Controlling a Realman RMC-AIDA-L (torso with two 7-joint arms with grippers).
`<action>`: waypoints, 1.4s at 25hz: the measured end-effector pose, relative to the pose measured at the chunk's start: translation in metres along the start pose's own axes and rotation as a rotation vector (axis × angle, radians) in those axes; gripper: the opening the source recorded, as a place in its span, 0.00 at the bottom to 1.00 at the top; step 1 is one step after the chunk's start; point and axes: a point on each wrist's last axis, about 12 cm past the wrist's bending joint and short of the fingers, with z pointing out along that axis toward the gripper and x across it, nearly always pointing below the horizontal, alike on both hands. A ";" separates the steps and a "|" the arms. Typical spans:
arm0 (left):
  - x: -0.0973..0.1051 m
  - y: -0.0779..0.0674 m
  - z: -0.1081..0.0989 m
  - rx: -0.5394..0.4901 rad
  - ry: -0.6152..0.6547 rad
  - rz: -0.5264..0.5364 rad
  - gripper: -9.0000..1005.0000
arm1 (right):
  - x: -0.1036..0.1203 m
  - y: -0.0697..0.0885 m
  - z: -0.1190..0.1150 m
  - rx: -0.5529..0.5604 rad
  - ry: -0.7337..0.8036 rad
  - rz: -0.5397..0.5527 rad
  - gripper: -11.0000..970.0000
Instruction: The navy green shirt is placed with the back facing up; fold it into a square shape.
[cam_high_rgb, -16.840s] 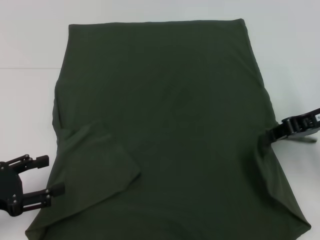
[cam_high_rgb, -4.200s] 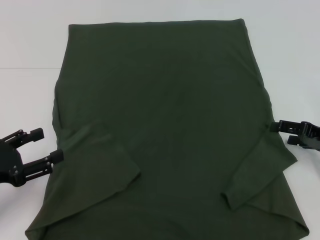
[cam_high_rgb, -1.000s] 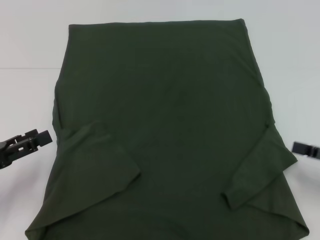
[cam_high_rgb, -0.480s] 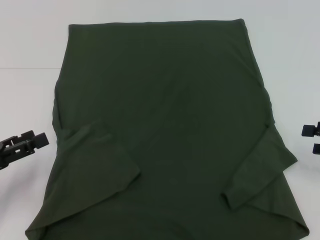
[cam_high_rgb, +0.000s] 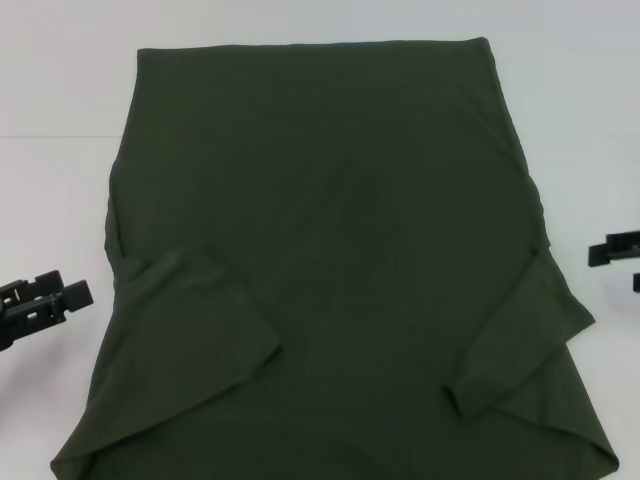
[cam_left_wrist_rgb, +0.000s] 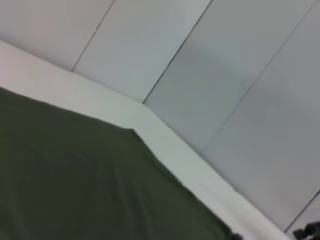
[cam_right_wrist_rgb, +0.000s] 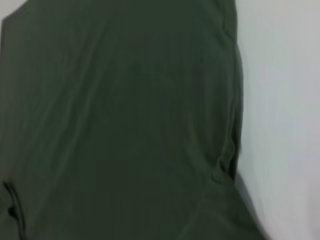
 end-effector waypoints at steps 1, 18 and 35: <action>0.000 0.001 0.000 -0.010 0.002 0.009 0.83 | -0.004 0.004 0.001 0.016 0.006 -0.012 0.97; 0.003 0.009 0.001 -0.074 0.015 0.061 0.83 | -0.021 0.027 0.043 0.166 0.016 -0.138 0.96; 0.004 0.008 0.002 -0.075 0.012 0.059 0.83 | -0.012 0.039 0.072 0.181 0.009 -0.222 0.94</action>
